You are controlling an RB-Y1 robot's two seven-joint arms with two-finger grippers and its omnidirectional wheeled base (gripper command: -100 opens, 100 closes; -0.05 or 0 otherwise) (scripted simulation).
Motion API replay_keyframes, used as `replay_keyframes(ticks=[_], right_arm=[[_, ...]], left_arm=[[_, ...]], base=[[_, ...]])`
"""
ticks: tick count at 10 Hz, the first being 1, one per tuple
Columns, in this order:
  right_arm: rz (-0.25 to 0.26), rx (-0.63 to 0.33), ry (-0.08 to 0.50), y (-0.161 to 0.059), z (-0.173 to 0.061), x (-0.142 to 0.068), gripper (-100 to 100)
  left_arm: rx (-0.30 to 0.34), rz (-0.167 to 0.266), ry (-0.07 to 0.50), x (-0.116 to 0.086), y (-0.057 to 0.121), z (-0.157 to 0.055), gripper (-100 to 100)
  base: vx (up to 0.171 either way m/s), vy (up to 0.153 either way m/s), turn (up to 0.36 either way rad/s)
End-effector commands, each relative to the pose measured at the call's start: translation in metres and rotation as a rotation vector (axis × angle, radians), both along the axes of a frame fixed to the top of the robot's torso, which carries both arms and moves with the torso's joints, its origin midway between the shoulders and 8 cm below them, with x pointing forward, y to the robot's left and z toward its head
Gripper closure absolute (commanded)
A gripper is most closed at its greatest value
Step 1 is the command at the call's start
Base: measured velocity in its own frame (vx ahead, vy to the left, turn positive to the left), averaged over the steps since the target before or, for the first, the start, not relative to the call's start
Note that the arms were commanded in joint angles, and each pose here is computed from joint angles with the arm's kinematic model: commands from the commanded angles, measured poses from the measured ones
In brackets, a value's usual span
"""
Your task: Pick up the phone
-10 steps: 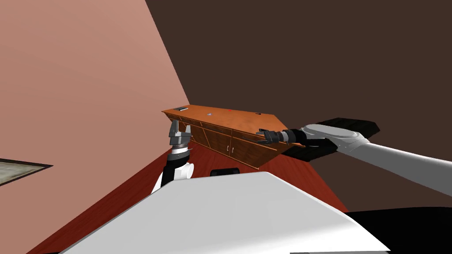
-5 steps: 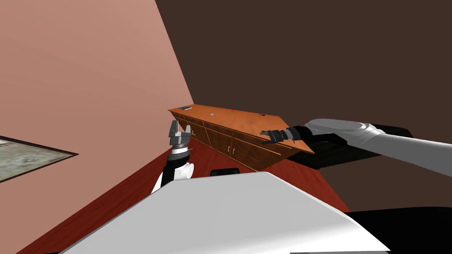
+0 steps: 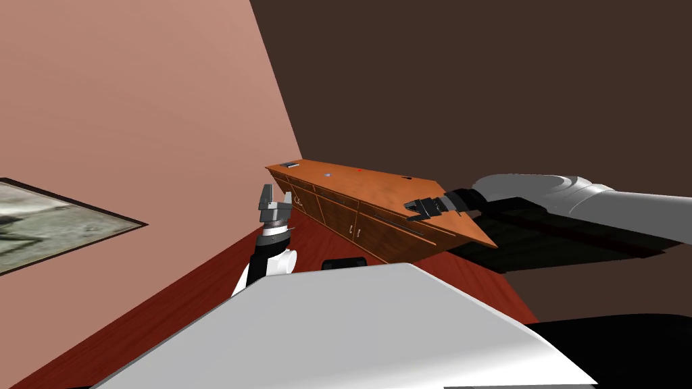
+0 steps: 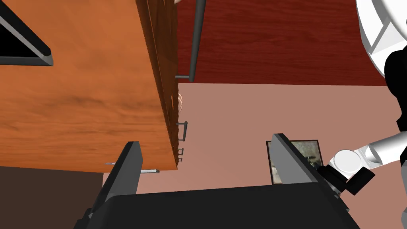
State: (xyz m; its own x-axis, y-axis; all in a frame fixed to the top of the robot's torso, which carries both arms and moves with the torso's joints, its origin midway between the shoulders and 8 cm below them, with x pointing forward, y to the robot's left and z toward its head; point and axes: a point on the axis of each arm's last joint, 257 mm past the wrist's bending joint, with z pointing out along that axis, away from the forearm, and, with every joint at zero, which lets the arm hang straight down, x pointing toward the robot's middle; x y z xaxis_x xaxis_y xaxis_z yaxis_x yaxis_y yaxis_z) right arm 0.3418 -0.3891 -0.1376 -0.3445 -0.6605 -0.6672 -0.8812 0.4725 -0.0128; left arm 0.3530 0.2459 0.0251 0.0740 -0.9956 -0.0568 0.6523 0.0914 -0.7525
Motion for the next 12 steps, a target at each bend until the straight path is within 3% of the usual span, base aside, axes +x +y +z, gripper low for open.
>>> replay_keyframes(ticks=[1, 2, 4, 5, 7, 12], right_arm=[[-0.014, -0.071, 0.03, -0.019, -0.003, -0.002, -100], [-0.013, -0.074, 0.03, -0.02, -0.003, -0.002, -100], [-0.041, -0.178, 0.083, -0.049, -0.009, -0.008, -100], [-0.032, -0.185, 0.057, -0.047, 0.001, 0.0, -100], [-0.052, -0.234, 0.111, -0.064, -0.01, -0.012, -100], [-0.064, -0.278, 0.139, -0.077, -0.012, -0.016, -100]], left_arm=[[0.0, 0.0, 0.0, 0.0, 0.0, 0.0, 0], [0.0, 0.0, 0.0, 0.0, 0.0, 0.0, 0], [0.0, 0.0, 0.0, 0.0, 0.0, 0.0, 0], [0.0, 0.0, 0.0, 0.0, 0.0, 0.0, 0], [0.0, 0.0, 0.0, 0.0, 0.0, 0.0, 0], [0.0, 0.0, 0.0, 0.0, 0.0, 0.0, 0]], base=[[0.016, -0.039, 0.13], [0.012, -0.037, 0.075], [0.017, -0.055, 0.184], [0.019, -0.062, 0.076], [0.006, -0.02, 0.054], [0.006, -0.023, 0.051]])
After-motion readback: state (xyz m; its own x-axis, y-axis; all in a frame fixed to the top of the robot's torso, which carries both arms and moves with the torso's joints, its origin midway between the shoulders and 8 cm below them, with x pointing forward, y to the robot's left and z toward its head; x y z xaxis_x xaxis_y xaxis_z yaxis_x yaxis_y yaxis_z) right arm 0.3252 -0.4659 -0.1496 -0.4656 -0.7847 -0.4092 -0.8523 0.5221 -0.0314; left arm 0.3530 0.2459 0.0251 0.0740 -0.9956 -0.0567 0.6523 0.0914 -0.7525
